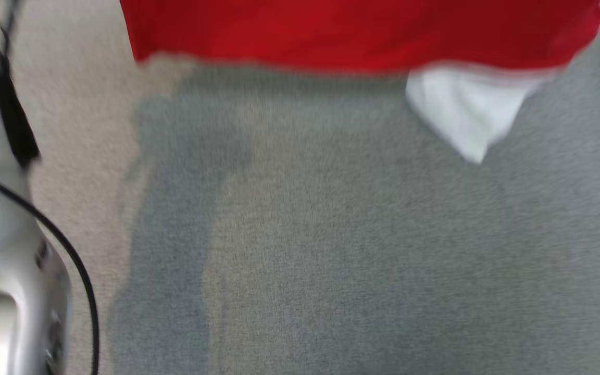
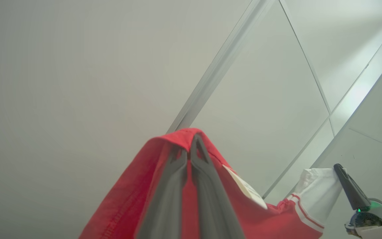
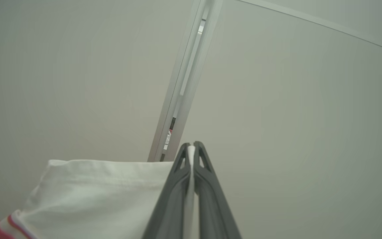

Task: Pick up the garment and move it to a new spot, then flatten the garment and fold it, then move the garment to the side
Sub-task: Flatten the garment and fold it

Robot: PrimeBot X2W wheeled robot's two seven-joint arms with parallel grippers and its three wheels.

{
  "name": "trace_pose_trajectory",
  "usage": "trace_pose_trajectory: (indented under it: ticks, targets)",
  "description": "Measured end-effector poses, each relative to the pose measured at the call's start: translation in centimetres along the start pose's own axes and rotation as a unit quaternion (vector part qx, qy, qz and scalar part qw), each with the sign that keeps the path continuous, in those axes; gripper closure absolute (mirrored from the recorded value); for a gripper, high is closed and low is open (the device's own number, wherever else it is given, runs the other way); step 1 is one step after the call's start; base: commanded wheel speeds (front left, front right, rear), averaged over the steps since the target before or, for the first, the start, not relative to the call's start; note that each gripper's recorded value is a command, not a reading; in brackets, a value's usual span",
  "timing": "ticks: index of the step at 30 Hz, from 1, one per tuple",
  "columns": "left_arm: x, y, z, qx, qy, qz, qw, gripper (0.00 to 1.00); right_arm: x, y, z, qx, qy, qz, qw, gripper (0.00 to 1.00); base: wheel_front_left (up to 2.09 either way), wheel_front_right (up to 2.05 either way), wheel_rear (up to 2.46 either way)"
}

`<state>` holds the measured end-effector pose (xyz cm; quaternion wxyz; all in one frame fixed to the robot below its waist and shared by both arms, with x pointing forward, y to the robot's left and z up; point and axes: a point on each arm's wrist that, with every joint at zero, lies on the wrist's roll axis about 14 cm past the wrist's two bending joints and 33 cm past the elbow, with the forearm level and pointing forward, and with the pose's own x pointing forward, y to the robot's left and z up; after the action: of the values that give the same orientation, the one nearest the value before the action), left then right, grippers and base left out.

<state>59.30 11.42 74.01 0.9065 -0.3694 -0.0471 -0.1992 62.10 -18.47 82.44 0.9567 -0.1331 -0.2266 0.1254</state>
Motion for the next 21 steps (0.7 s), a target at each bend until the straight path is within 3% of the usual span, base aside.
trace_pose_trajectory:
  ticks: [5,12,17,21]
  targets:
    - [5.4,2.9,1.0,0.026,-0.054,0.005,0.998,1.00,4.6,-0.7,-0.5,-0.020,-0.065,-0.020,0.998,1.00,0.00,0.00,0.00]
    - [9.3,5.9,1.7,-0.003,-0.147,-0.006,0.989,1.00,7.5,-0.6,-4.0,-0.009,-0.118,-0.050,0.992,1.00,0.00,0.00,0.00]
    - [10.1,8.5,-1.6,0.015,-0.125,0.008,0.992,1.00,7.8,2.9,-10.7,0.019,-0.056,-0.025,0.998,1.00,0.00,0.00,0.00]
    - [9.9,11.2,-3.3,0.012,-0.118,0.031,0.992,1.00,7.0,3.8,-14.7,0.047,-0.023,-0.026,0.998,1.00,0.00,0.00,0.00]
